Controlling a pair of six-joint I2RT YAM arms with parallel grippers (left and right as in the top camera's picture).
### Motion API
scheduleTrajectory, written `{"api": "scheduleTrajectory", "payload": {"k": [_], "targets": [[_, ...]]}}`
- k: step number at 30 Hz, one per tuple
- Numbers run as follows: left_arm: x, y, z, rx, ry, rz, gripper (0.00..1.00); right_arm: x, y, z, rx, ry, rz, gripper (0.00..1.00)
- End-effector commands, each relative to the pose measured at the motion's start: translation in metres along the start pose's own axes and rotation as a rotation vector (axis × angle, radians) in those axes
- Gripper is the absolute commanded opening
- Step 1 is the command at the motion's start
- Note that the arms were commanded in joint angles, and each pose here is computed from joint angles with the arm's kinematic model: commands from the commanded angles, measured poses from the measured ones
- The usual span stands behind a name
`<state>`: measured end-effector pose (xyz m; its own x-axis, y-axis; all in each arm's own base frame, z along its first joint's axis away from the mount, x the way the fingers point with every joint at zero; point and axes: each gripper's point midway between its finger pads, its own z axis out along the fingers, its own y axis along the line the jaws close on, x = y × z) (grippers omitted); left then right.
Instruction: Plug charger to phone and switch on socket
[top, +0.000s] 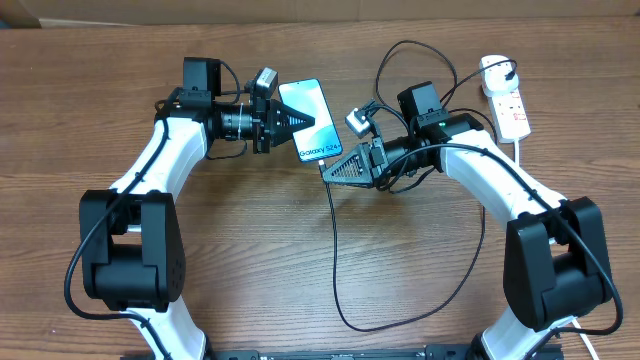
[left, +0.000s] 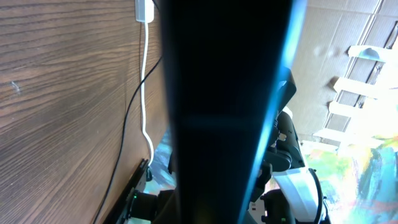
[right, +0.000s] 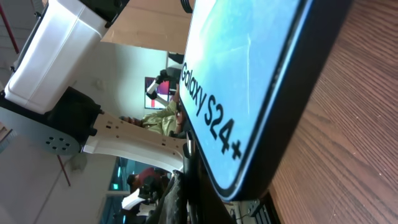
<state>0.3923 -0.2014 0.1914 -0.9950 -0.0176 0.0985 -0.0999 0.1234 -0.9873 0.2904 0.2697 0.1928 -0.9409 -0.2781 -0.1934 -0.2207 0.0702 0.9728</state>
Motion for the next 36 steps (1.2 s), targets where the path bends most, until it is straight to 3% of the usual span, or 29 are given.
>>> {"api": "scheduleTrajectory", "payload": {"k": [1,36], "targets": [[0.0046,-0.0153,-0.0019,0.042,0.027,0.065,0.04,-0.0062,0.0052,-0.0044,0.030,-0.018,-0.009,0.04],[0.0078,-0.0204,-0.0052,0.075,0.046,0.065,0.04,-0.0087,0.0089,-0.0056,0.009,-0.022,-0.011,0.04]]}}
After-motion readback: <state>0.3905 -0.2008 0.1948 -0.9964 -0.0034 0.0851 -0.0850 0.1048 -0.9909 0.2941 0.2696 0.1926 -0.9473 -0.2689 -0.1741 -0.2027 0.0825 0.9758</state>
